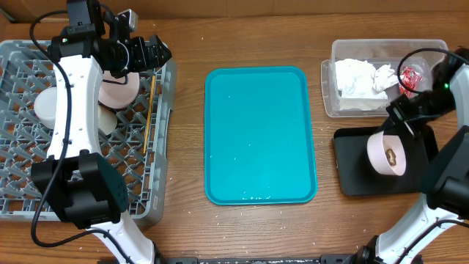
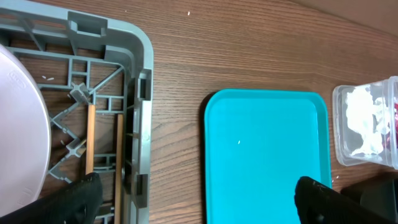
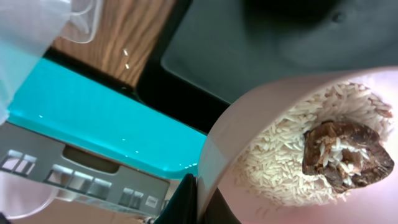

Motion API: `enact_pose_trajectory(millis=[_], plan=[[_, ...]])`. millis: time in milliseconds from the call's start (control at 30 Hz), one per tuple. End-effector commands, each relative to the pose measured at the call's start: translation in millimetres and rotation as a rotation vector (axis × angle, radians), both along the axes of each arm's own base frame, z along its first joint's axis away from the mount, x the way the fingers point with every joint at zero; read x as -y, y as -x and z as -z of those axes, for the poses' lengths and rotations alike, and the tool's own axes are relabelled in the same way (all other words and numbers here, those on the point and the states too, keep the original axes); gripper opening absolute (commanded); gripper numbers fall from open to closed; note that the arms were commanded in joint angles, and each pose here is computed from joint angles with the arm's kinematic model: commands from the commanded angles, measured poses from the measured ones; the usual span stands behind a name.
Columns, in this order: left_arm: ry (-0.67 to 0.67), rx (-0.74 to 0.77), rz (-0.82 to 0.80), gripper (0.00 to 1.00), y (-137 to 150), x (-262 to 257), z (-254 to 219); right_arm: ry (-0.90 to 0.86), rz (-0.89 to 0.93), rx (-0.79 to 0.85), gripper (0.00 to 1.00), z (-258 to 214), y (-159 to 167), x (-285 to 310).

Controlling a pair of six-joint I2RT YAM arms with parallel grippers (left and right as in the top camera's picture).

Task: Sort waste into correct bins and load items into the dishwasher
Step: 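Carry the bowl over the black tray with the right gripper, then tilt the bowl to dump rice and food onto the black tray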

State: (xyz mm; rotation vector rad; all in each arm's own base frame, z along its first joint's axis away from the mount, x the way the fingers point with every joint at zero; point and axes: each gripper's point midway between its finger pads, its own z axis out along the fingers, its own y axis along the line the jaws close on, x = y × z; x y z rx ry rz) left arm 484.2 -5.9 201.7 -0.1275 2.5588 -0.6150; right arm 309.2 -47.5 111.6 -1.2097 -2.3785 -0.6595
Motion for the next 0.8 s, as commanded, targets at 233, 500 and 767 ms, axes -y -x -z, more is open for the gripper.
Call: enact_pose_trajectory(millis=[233,500,767], plan=[[-0.008,0.022,0.001,1.0,-3,2,-8,-0.278,0.041,0.362,0.04,-29,-14,6],[-0.008,0.023,0.002,1.0,-3,2,-8,-0.34,0.106,0.441,0.04,-24,-8,19],[-0.008,0.022,0.001,1.0,-3,2,-8,-0.518,0.262,0.626,0.04,-32,-6,22]])
